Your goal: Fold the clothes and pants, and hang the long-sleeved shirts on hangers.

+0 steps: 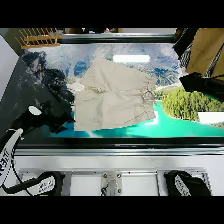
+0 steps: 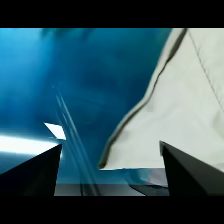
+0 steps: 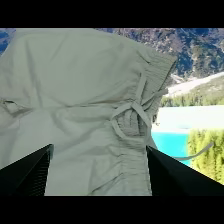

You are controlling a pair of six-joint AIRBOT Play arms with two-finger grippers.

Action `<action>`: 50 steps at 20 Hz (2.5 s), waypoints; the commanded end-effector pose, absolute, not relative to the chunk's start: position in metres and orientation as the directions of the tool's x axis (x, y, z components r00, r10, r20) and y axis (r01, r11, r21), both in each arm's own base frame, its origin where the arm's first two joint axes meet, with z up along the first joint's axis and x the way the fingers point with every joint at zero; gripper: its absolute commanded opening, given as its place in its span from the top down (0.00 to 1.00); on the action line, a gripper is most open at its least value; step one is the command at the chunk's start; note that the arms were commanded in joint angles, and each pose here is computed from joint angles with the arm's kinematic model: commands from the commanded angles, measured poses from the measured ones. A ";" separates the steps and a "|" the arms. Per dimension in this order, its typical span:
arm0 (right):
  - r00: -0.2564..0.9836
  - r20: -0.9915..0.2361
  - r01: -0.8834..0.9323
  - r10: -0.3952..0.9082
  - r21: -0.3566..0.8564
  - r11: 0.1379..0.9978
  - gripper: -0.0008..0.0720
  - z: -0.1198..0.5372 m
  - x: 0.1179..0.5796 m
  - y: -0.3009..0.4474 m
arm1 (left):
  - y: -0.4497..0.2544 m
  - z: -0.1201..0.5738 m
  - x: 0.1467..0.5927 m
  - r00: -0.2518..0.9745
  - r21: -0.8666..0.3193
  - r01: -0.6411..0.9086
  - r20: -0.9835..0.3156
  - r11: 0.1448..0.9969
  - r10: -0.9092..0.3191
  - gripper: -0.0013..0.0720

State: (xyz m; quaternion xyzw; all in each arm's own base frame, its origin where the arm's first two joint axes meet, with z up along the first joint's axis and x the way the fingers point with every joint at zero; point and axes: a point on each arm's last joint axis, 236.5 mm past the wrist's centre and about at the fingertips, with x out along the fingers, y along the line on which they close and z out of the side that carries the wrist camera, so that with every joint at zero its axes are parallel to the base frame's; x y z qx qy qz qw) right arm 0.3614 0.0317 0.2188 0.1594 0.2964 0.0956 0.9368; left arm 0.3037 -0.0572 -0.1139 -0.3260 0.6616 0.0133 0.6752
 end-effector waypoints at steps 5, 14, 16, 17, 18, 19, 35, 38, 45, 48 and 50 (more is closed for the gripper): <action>0.800 -0.517 -0.101 0.304 0.384 0.918 0.12 0.221 0.356 0.040 | -0.114 -0.133 0.298 0.044 -0.451 -0.375 -0.882 0.810 -0.470 0.08; 0.454 -0.879 0.466 0.147 0.375 0.802 0.12 0.032 0.302 -0.017 | -0.117 -0.092 0.328 0.155 -0.478 -0.250 -0.878 0.842 -0.453 0.98; 0.378 -0.905 0.566 0.197 0.394 0.724 0.12 -0.033 0.290 -0.005 | -0.118 -0.089 0.329 0.165 -0.482 -0.245 -0.876 0.841 -0.453 0.98; 0.374 -0.896 0.602 0.238 0.430 0.673 0.12 -0.055 0.290 0.006 | -0.117 -0.089 0.329 0.164 -0.481 -0.245 -0.877 0.842 -0.453 0.98; 0.380 -0.884 0.634 0.272 0.463 0.619 0.12 -0.073 0.293 0.017 | -0.117 -0.089 0.329 0.164 -0.481 -0.246 -0.876 0.842 -0.453 0.98; 0.390 -0.873 0.652 0.293 0.486 0.582 0.12 -0.088 0.298 0.027 | -0.117 -0.089 0.329 0.164 -0.481 -0.246 -0.876 0.842 -0.453 0.98; 0.520 -0.792 0.331 0.320 0.532 0.779 0.96 -0.102 0.384 0.109 | -0.118 -0.083 0.332 0.172 -0.484 -0.215 -0.874 0.848 -0.455 0.98; 0.582 -0.731 0.136 0.356 0.518 0.844 0.96 -0.032 0.402 0.111 | -0.114 -0.010 0.364 0.313 -0.527 -0.118 -0.824 0.842 -0.472 0.98; 0.747 -0.408 -0.314 0.525 0.480 0.819 0.96 0.298 0.330 0.136 | -0.121 0.387 0.322 0.827 -0.395 0.393 -0.243 0.830 -0.507 0.98; 0.813 -0.220 -0.371 0.540 0.520 0.770 0.96 0.388 0.264 0.133 | -0.130 0.504 0.240 0.840 -0.272 0.536 0.082 0.799 -0.536 0.98; 0.828 -0.145 -0.371 0.541 0.583 0.723 0.96 0.413 0.233 0.131 | -0.126 0.548 0.204 0.818 -0.216 0.571 0.230 0.792 -0.527 0.98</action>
